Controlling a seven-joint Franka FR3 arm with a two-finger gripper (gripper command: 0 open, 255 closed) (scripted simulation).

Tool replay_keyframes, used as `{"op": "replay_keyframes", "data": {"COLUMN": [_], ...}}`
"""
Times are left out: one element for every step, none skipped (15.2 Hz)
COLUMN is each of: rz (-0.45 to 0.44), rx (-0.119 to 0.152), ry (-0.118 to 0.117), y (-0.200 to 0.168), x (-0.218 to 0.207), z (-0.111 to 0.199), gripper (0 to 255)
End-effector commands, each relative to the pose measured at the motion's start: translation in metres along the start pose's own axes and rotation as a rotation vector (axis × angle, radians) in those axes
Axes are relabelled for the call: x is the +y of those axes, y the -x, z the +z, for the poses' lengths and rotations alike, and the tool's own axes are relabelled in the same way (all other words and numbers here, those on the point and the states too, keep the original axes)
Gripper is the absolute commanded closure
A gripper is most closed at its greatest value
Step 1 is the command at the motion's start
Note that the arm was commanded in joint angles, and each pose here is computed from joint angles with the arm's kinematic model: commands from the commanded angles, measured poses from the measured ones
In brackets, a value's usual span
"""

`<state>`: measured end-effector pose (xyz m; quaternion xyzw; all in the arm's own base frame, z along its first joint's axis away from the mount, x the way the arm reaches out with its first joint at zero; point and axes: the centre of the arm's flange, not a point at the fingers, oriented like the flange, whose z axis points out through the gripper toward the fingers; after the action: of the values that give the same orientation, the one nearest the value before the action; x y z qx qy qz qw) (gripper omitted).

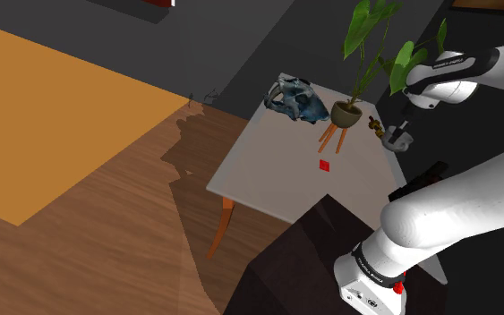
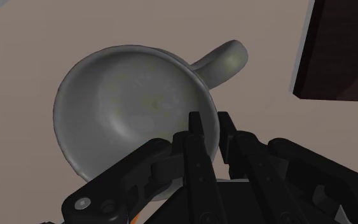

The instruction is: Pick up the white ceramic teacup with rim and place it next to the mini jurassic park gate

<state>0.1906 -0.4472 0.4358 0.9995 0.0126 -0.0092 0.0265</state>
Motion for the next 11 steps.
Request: {"op": "replay_keyframes", "data": {"rz": [0.000,0.000,0.000,0.000,0.000,0.000,0.000,0.000,0.000,0.000,0.000], "rx": [0.001,0.001,0.001,0.001,0.001,0.001,0.001,0.001,0.001,0.001,0.001], "ry": [0.001,0.001,0.001,0.001,0.001,0.001,0.001,0.001,0.001,0.001,0.001], "y": [-0.001,-0.001,-0.001,-0.001,-0.001,-0.001,-0.002,-0.002,-0.002,-0.002,-0.002], "x": [-0.001,-0.001,-0.001,-0.002,-0.002,-0.002,-0.003,-0.003,-0.003,-0.003,-0.004], "z": [0.010,0.015,0.021,0.026,0.031,0.036,0.042,0.047,0.052,0.058,0.063], "gripper": [255,255,255,255,255,255,255,255,255,255,255]}}
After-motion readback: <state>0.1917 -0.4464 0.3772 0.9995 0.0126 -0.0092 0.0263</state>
